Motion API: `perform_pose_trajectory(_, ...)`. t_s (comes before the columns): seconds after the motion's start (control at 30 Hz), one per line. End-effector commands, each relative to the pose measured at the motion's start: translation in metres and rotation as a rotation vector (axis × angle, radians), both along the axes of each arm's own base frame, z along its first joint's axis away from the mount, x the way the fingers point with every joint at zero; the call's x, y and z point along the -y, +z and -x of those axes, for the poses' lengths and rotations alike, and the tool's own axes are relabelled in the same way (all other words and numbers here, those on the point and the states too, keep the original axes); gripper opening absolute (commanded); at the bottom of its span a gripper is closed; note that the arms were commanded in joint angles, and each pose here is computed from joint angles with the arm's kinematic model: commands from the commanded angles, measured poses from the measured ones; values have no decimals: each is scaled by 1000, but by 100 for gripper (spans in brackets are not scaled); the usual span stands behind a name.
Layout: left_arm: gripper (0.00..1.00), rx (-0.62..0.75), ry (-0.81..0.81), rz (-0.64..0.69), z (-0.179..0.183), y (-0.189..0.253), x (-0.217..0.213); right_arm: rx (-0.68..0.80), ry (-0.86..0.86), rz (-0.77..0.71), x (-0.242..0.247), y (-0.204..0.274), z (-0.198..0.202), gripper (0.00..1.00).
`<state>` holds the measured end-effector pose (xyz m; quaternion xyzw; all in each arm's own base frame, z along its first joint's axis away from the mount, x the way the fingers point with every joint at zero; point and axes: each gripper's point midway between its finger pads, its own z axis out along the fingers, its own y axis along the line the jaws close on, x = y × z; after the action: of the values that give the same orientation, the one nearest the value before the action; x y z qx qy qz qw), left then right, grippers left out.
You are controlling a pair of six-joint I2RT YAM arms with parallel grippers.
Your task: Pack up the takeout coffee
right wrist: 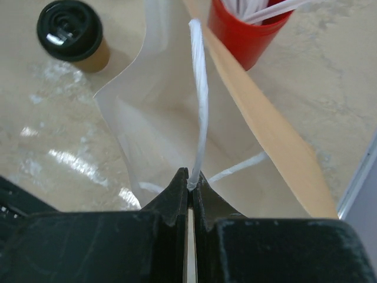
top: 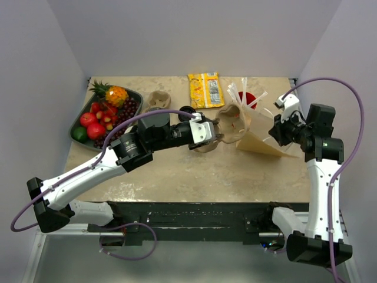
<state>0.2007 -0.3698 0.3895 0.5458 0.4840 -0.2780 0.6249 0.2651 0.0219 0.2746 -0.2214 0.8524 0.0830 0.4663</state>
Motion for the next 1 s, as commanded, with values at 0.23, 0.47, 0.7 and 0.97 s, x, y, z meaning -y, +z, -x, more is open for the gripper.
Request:
perform_pose_trajectory(0.23, 0, -44, -59, 35, 9, 2, 8, -106, 315, -59, -43, 14, 56, 0)
perform_pose_trajectory(0.47, 0, 82, -90, 66, 14, 19, 16, -110, 326, -114, -51, 28, 60, 0)
perform_pose_trajectory(0.7, 0, 215, -116, 120, 23, 41, 22, -116, 333, -122, -53, 33, 64, 0)
perform_pose_trajectory(0.97, 0, 381, -233, 216, 53, 59, 51, -107, 287, -184, -57, 58, 60, 0)
